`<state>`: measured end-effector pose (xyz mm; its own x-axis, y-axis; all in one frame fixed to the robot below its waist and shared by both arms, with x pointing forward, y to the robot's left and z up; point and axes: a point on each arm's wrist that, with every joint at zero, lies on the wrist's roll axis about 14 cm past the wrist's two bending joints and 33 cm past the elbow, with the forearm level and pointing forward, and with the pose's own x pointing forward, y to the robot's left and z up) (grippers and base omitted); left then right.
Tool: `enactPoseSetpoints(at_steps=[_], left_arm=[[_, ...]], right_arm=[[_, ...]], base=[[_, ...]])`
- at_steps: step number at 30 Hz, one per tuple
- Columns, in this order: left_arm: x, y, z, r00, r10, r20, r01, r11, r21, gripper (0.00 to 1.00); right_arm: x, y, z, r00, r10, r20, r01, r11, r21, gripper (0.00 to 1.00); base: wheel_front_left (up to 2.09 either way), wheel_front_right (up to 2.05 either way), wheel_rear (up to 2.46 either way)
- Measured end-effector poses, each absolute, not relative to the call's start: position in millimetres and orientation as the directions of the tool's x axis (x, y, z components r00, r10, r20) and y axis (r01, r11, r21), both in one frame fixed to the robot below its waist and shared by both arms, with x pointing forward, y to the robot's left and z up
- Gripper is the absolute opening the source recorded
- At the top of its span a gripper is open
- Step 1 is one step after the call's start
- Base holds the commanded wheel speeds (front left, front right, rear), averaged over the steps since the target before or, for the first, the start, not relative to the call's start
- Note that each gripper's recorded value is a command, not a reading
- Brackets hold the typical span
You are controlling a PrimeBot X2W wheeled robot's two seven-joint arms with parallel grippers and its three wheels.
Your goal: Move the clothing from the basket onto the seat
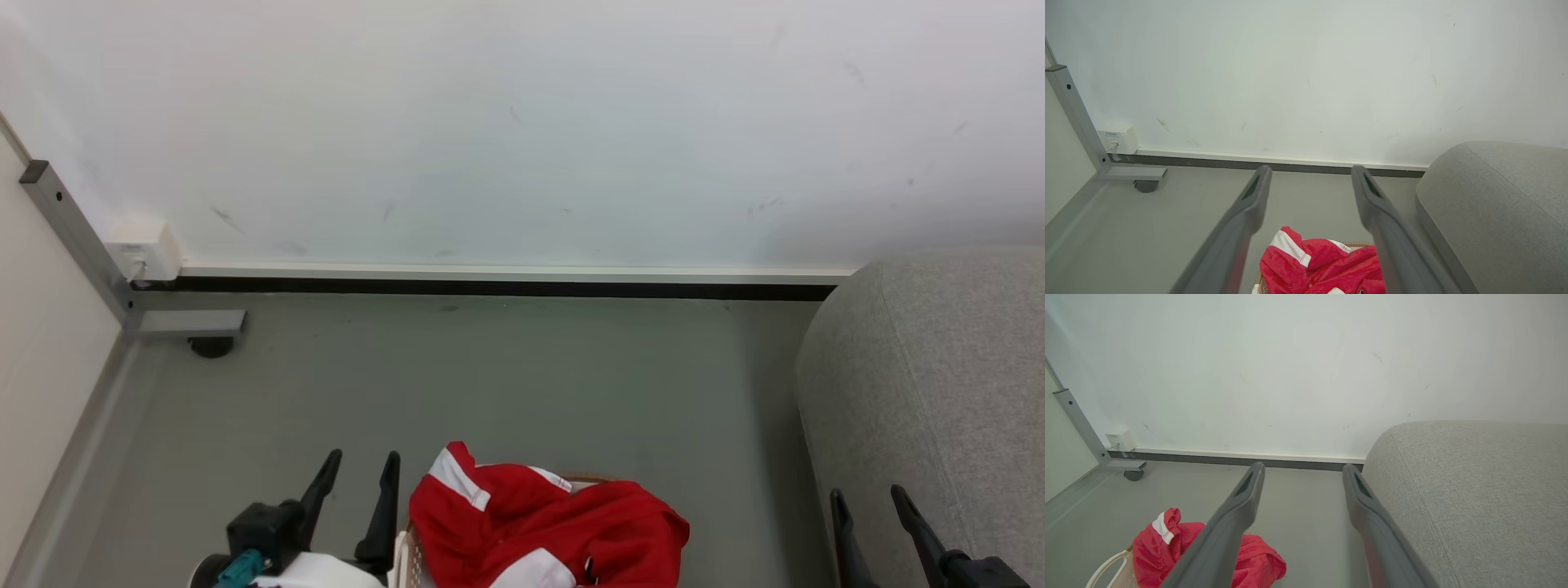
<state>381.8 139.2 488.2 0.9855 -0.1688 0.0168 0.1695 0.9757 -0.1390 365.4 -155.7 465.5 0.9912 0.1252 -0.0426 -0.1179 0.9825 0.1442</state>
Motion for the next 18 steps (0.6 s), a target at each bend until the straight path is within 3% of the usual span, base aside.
enactPoseSetpoints(at_steps=[10, 18], left_arm=[[387, 137, 484, 0.984, -0.175, 0.005, 0.174, 0.974, -0.144, 1.0], [410, 105, 462, 0.962, -0.269, -0.054, 0.259, 0.955, -0.142, 1.0]], right_arm=[[364, -166, 465, 0.995, 0.09, -0.044, -0.081, 0.982, 0.168, 1.0], [386, -177, 473, 0.999, 0.049, -0.013, -0.046, 0.978, 0.203, 1.0]], base=[[0.0, 0.0, 0.0], [0.0, 0.0, 0.0]])
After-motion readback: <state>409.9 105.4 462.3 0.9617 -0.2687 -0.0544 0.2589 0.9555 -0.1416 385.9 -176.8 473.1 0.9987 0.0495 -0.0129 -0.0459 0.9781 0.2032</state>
